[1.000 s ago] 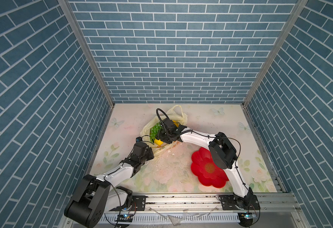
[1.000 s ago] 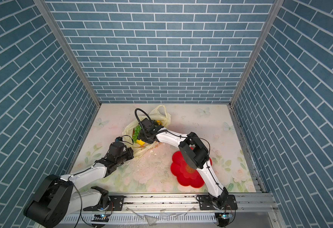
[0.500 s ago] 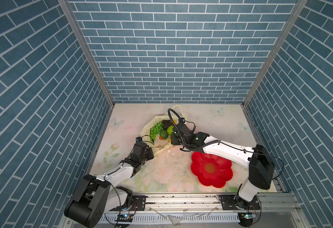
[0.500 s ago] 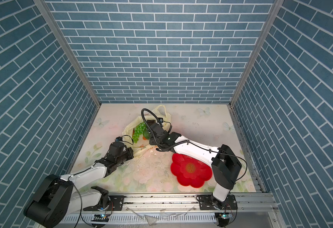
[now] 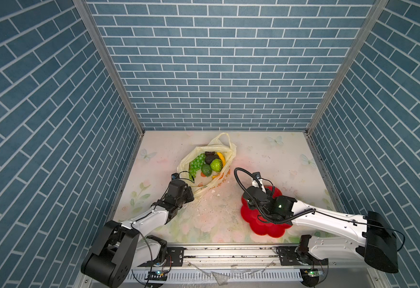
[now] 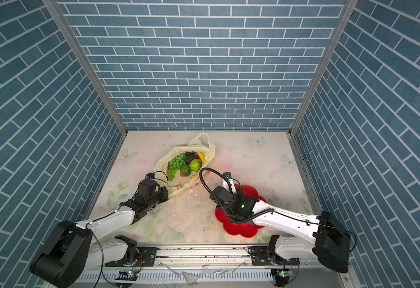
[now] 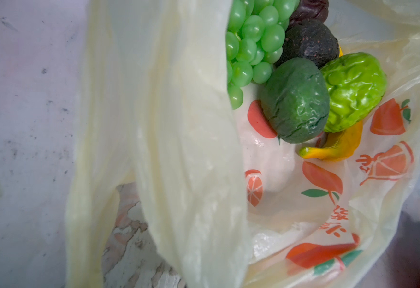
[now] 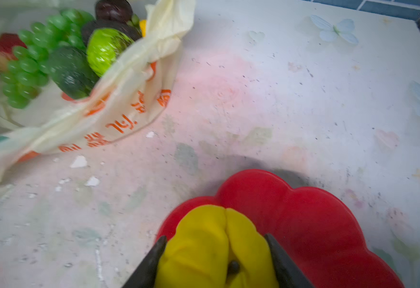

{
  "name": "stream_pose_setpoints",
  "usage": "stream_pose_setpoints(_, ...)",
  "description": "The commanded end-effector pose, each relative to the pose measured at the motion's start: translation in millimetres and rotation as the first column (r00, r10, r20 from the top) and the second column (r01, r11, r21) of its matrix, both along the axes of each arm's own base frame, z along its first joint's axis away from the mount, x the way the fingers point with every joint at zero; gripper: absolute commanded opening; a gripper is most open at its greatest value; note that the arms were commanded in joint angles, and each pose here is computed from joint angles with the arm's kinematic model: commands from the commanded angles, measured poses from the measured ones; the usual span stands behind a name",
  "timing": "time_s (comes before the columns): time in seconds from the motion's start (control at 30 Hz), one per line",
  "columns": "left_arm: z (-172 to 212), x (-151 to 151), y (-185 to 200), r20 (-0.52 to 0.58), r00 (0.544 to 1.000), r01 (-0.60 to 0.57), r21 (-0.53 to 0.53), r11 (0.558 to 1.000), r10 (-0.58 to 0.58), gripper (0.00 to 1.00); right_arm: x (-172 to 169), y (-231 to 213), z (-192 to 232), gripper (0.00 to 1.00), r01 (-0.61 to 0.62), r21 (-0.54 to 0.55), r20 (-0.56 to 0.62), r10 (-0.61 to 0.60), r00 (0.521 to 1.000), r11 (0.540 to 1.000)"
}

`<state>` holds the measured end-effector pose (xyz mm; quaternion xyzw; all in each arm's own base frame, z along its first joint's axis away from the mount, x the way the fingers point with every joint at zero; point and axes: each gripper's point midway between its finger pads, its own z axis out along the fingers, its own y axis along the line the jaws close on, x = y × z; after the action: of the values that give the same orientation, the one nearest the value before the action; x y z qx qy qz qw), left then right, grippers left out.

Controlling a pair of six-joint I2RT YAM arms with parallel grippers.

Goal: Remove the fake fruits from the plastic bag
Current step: 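Lift the yellow lemon out and carry it over the red plate, then lower the yellow lemon into the red plate and open the right gripper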

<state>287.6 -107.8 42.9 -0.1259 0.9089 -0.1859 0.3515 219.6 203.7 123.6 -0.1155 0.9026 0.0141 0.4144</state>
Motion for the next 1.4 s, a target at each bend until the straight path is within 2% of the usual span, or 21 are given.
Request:
stream_pose_setpoints(0.0,2.7,3.0,0.3,0.005,1.000,0.004,0.025,1.000,-0.004,0.03,3.1,-22.6,-6.0,0.57,0.043,-0.063,0.080,-0.038,0.996,0.997)
stream_pose_setpoints(0.17,0.6,2.9,2.1,0.001,1.000,-0.002,0.033,0.999,0.002,0.04,2.5,-38.9,-27.7,0.57,0.109,-0.105,0.089,-0.100,0.991,0.988)
stream_pose_setpoints(0.37,-2.1,3.9,1.9,-0.008,1.000,-0.004,0.036,0.999,0.005,0.04,5.1,-47.8,-45.8,0.56,0.144,-0.099,0.099,-0.135,0.986,0.985)
stream_pose_setpoints(0.83,-0.6,4.0,4.2,0.000,1.000,-0.013,0.044,0.999,0.013,0.04,19.7,-45.6,-78.7,0.56,0.153,-0.128,-0.028,-0.158,0.987,0.980)
stream_pose_setpoints(1.0,-1.4,4.3,3.9,-0.003,1.000,-0.009,0.047,0.999,0.009,0.04,33.2,-45.2,-71.2,0.56,0.156,-0.167,0.033,-0.153,0.988,0.974)
stream_pose_setpoints(1.37,-1.3,4.6,6.3,-0.001,1.000,-0.017,0.058,0.998,0.017,0.04,62.0,-45.3,-65.3,0.56,0.168,-0.168,0.110,-0.150,0.982,0.971)
